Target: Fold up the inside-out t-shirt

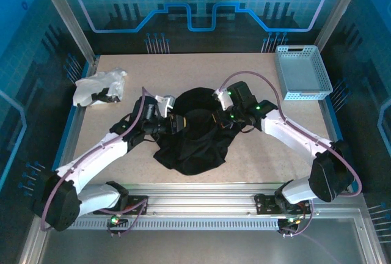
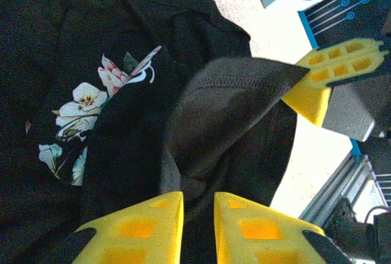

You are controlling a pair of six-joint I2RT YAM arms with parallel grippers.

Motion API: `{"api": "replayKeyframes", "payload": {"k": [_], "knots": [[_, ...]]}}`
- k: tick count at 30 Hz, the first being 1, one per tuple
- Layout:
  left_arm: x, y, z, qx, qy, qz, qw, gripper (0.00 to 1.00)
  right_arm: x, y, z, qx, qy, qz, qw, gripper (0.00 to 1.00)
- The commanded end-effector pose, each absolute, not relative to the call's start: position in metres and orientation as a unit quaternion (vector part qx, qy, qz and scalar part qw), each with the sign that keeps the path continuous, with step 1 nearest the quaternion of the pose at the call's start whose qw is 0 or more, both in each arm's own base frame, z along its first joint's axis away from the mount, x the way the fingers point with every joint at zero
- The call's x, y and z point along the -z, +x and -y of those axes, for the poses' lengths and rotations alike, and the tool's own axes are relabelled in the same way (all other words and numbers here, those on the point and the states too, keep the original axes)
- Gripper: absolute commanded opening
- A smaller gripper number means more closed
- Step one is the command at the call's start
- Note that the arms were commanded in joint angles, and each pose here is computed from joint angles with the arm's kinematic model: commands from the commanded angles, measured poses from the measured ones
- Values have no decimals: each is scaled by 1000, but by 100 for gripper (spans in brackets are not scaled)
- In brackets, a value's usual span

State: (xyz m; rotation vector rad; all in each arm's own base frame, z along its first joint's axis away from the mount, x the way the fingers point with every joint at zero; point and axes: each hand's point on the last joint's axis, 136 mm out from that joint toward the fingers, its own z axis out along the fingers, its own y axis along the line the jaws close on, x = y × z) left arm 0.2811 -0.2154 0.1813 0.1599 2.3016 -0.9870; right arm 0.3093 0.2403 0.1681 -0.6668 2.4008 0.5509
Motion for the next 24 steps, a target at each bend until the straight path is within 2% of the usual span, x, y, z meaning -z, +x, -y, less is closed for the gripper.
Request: {"api": "replayKeyframes", "payload": {"k": [1,5,8,15,24], "knots": [[-190,268,212,398,67,-855,326,30,-179,308,-241,-218,-254,-897,289,0],[-178,258,202,383,66,-857,337,38,-176,307,-238,-214,-256,-898,287,0],[-169,258,196,370,74,-852,362,40,-175,308,-235,-209,-258,-899,286,0],[-138,271,172,290,81,-855,422,37,-174,310,-232,-216,-257,-899,280,0],[-136,279,206,309,202,-828,422,43,-174,311,-235,-223,-260,-897,280,0]]}}
